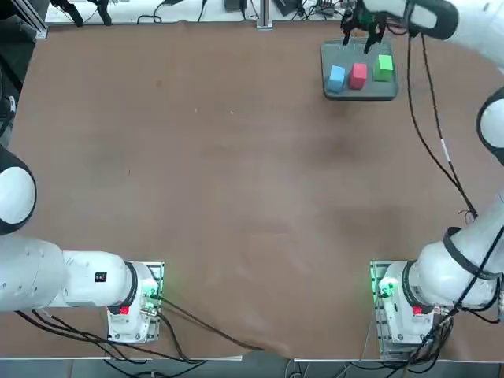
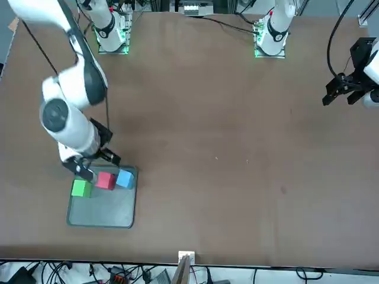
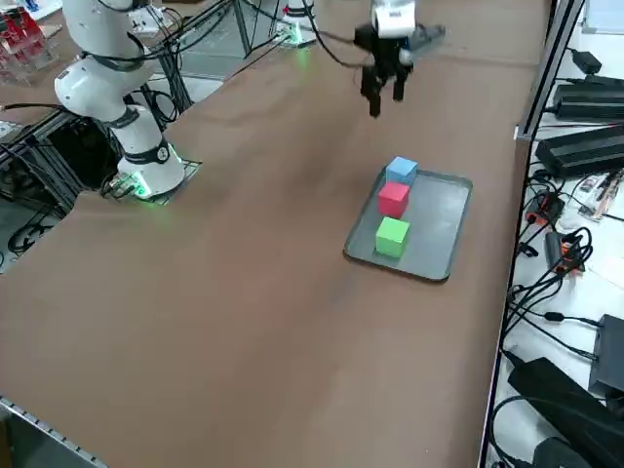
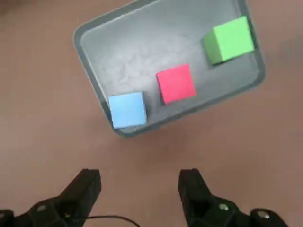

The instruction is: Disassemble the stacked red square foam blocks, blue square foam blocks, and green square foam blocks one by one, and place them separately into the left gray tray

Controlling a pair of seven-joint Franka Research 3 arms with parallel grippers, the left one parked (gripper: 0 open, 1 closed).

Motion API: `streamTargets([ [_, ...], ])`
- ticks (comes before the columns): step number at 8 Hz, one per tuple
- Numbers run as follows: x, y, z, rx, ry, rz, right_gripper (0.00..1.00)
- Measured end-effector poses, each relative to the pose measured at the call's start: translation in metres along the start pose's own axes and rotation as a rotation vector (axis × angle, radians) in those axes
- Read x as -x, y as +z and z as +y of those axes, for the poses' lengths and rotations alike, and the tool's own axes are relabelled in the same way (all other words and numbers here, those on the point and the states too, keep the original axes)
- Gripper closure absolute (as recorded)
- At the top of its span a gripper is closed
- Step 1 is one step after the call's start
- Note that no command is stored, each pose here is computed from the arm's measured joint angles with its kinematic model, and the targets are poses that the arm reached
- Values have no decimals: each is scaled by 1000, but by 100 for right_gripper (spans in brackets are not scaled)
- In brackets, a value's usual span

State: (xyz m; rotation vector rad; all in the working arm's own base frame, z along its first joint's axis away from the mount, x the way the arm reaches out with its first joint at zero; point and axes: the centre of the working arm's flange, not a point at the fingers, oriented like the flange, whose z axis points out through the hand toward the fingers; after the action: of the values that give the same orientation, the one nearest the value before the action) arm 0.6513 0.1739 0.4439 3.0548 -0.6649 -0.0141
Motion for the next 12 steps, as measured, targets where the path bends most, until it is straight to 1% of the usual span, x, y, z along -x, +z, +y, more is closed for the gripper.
streamTargets([
  [1,6,-20,7,1,13,-8,0],
  [3,15,-48,30,58,17,-40,0],
  [4,13,-61,46,81,-18,-67,0],
  [6,-1,-86,83,95,-122,-123,0],
  [8,-11,-101,119,115,-231,-192,0],
  [9,-15,-112,135,111,-291,-208,0],
  [11,-18,-145,177,48,-373,-196,0],
  [12,-13,-158,197,18,-408,-186,0],
])
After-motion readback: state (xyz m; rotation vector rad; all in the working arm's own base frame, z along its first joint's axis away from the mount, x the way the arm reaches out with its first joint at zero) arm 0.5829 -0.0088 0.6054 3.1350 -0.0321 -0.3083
